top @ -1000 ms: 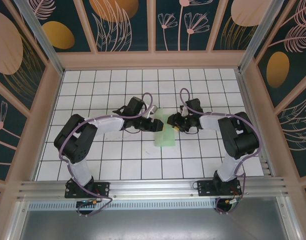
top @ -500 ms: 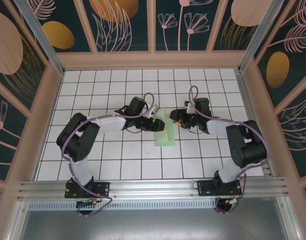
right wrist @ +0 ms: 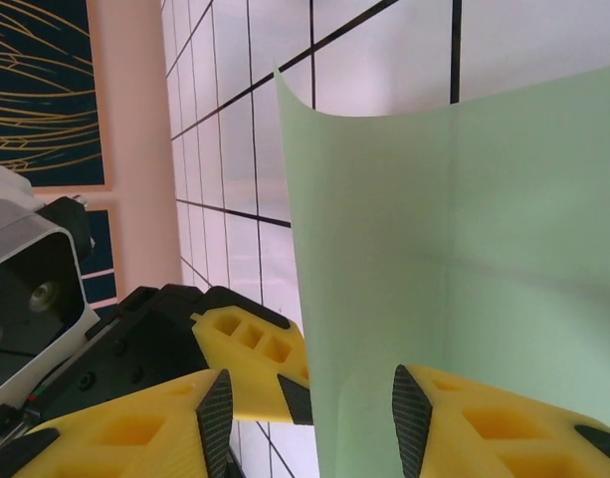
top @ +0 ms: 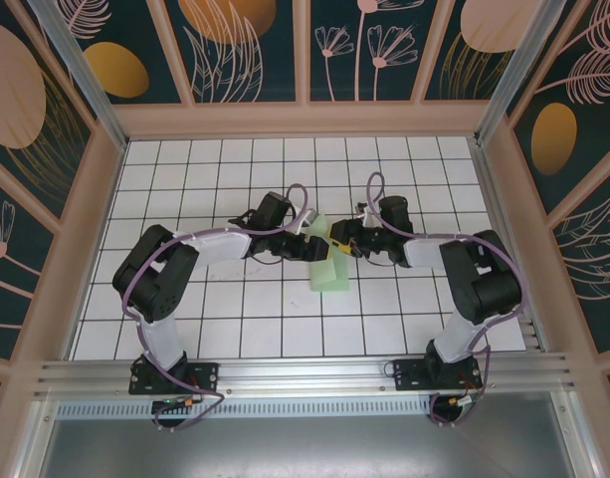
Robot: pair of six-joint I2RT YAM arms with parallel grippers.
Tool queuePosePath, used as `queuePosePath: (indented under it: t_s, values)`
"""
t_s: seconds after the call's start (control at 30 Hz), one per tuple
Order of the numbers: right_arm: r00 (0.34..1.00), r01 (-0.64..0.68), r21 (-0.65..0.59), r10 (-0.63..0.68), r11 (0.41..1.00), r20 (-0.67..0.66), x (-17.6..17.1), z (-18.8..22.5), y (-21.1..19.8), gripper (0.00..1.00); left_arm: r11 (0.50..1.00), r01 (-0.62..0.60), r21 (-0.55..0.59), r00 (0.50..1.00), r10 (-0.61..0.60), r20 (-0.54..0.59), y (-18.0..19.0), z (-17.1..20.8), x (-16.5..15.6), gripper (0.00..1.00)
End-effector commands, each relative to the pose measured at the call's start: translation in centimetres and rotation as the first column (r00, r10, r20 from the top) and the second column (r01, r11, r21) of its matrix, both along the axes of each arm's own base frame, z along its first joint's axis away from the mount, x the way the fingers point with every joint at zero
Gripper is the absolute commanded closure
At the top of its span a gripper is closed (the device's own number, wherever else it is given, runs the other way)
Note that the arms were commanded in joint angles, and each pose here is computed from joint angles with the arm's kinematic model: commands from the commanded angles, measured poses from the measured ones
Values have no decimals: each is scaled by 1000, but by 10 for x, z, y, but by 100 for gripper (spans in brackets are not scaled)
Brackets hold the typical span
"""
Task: Fold a paper plane with a square sheet of paper (fold left side to right side)
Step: First fold in half a square sheet of paper at the center of the table.
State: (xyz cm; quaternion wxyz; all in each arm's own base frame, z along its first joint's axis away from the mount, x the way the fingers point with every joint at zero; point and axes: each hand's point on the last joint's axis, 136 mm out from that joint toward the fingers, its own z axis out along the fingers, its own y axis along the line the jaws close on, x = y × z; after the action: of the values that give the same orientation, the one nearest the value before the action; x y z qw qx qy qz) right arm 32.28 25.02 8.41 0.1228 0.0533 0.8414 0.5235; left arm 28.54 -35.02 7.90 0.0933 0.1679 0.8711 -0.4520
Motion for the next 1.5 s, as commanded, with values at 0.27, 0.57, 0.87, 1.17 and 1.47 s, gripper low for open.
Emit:
queuePosePath:
  t_s: [0.27,0.57,0.87,1.17,1.47]
  values:
    - [999,-53,19,53,998,10,5,1,15,74,999,22,-35,1000,-21,18,-9,10,1,31]
    - [999,-46,-31,47,998,8,5,-5,10,100,1000,5,-23,999,-4,46,-6,17,3,30]
    - [1000,-6,-97,7,995,6,5,-14,-8,100,963,-246,115,964,230,132,34,23,22,26]
    - [1000,22,-145,-22,989,0,8,-21,-21,98,930,-332,156,943,328,49,29,-1,23,30]
    - [999,44,-173,-47,984,-14,6,-29,-29,96,895,-379,234,923,384,26,24,-25,25,32]
